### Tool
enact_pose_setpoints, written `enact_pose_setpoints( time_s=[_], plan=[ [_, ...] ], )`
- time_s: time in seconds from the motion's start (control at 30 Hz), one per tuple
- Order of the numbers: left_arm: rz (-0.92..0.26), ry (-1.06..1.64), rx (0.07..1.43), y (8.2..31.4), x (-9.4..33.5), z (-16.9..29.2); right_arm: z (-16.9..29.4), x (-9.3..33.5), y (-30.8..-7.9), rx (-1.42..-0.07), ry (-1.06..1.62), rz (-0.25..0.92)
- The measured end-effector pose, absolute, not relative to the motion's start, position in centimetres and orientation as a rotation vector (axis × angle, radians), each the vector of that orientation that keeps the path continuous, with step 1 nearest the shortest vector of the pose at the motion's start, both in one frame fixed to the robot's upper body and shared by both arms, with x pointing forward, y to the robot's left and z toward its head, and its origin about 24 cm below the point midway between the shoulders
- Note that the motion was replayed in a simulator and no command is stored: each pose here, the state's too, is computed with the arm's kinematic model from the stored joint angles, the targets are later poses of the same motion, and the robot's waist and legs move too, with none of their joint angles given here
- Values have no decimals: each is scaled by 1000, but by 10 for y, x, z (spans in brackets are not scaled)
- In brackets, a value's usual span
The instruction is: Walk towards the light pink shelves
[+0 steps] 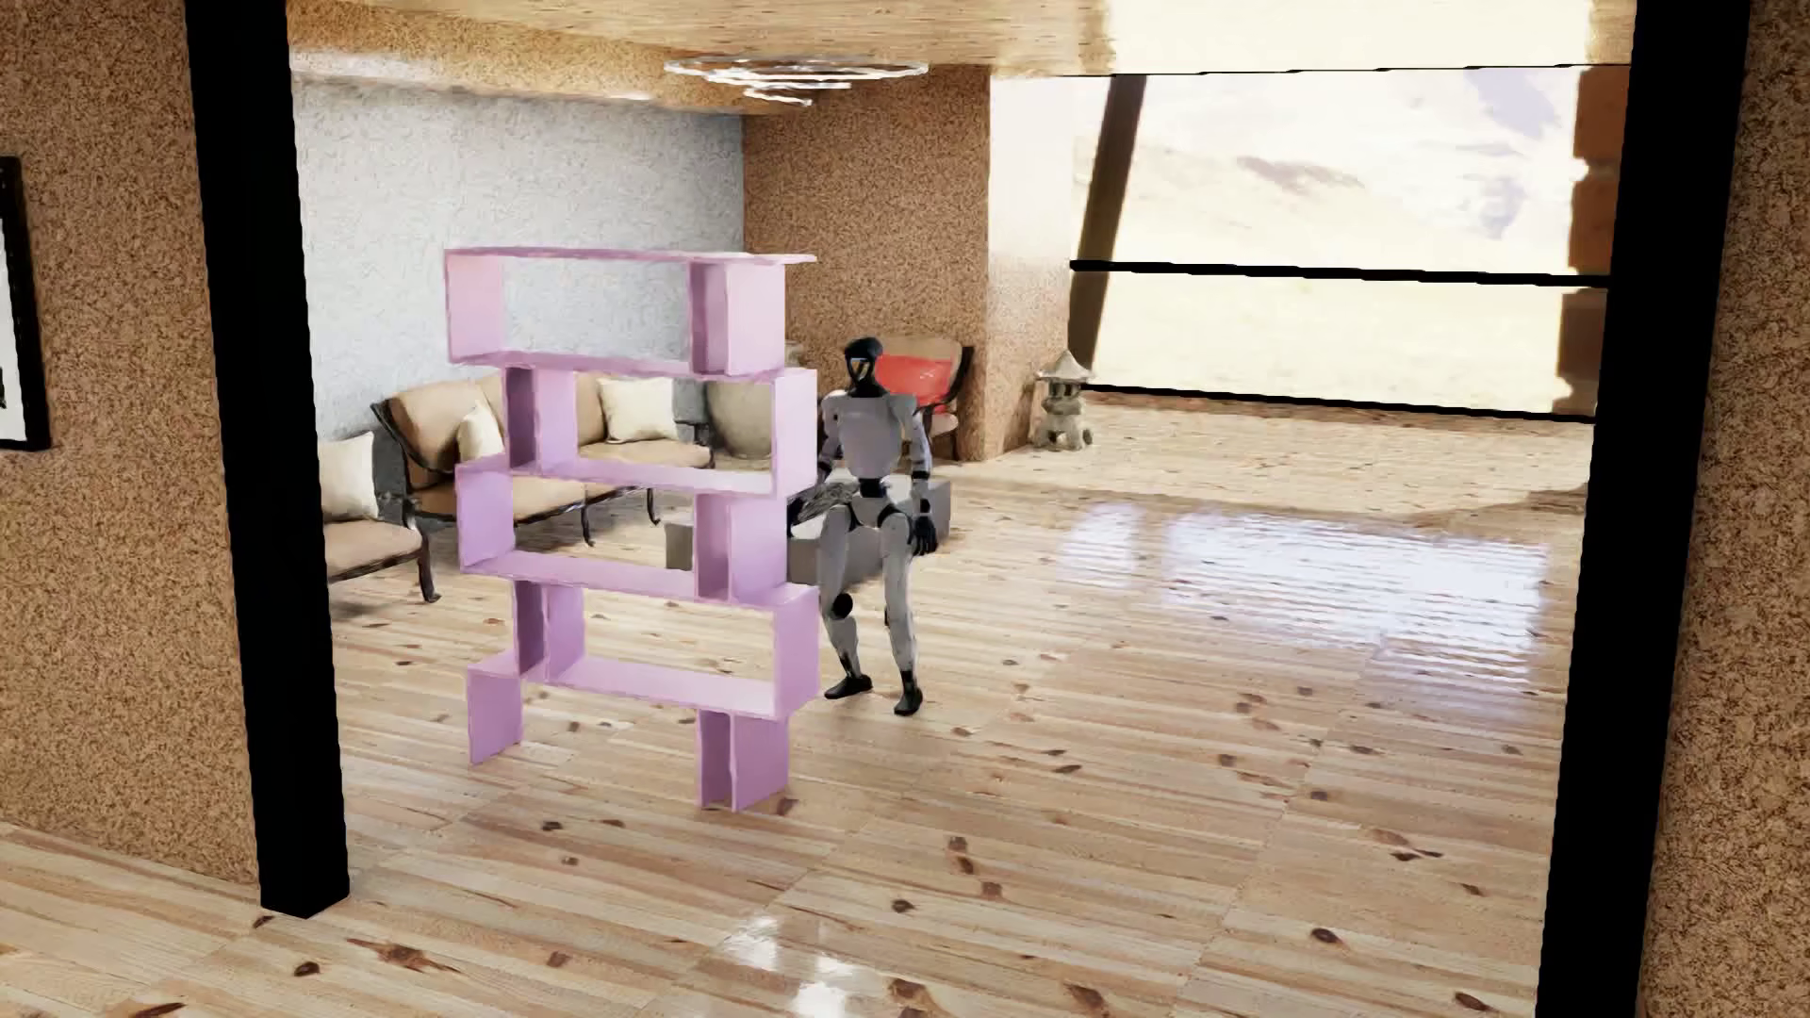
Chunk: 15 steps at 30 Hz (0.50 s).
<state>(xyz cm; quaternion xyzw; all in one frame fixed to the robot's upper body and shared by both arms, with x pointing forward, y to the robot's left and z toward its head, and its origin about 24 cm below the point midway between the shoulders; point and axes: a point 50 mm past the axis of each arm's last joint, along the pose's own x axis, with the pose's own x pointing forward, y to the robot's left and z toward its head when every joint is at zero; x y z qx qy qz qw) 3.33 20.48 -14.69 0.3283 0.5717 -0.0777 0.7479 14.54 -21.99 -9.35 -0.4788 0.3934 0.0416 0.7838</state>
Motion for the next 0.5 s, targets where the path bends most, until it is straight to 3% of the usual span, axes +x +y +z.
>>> enact_pose_setpoints(
  time_s=[0.1,0.27,0.4,0.5],
  plan=[
    [-107,1174,733,208,46,-139,-103,145,-197,-1029,867,237],
    [-66,1179,697,208,45,-139,-107,148,-169,-1062,834,356],
    [-33,1235,635,208,34,-142,-105,154,-160,-1080,799,416],
    [-34,1273,634,209,26,-145,-104,157,-163,-1072,799,393]
  ],
)
